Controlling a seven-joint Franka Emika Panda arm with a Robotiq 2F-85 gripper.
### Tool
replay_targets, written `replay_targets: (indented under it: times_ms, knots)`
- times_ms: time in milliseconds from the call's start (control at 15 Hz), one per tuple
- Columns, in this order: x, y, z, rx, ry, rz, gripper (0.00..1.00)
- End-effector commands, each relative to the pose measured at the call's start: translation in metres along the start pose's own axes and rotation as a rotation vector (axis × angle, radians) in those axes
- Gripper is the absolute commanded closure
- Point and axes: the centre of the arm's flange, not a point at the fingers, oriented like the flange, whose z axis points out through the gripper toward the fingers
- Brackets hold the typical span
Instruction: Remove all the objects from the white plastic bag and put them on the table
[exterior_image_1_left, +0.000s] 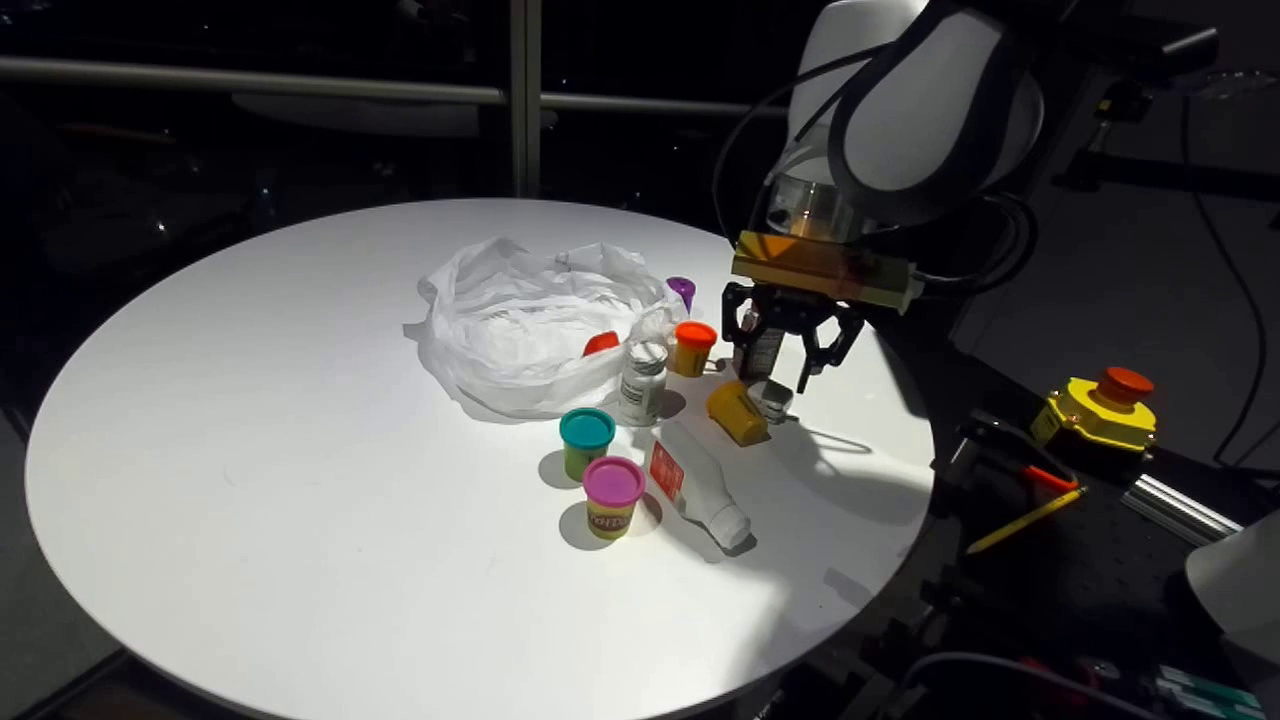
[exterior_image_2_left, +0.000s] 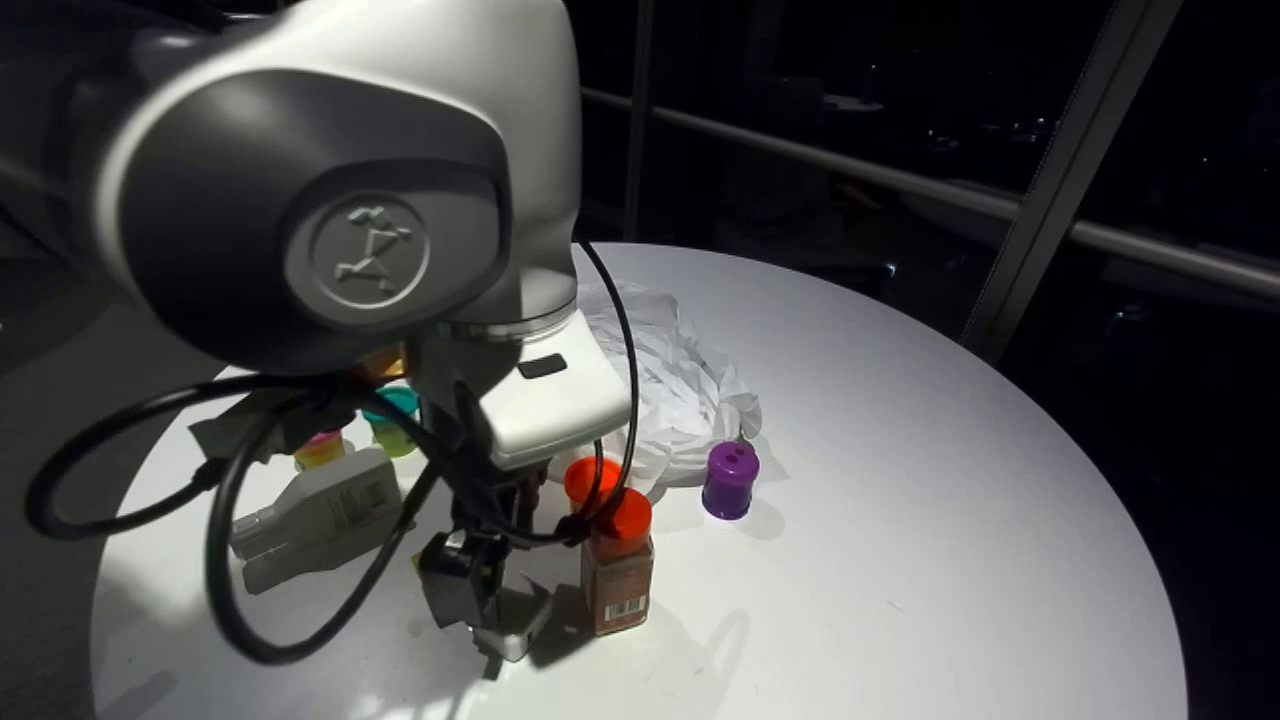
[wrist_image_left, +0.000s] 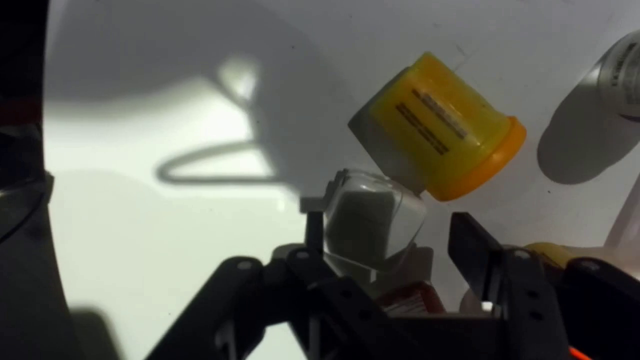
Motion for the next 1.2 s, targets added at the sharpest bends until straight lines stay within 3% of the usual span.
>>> replay_targets:
  times_ms: [0,200,600,867,1133]
  knots:
    - [0.003,-0.018,-0.029,0.017,0.008,-0.053,0.02]
    - [-0.008,-0.043,-0.060,0.036,0.011,-0.159,0.00]
    - [-0.004,-0.144,-0.099,0.115,0.069,-0.440,0.00]
    - [0.008,-0.202,-0.084,0.185,0.110,-0.548,0.00]
    - [0.013,-0.236,-0.041,0.183,0.092,-0.584,0.00]
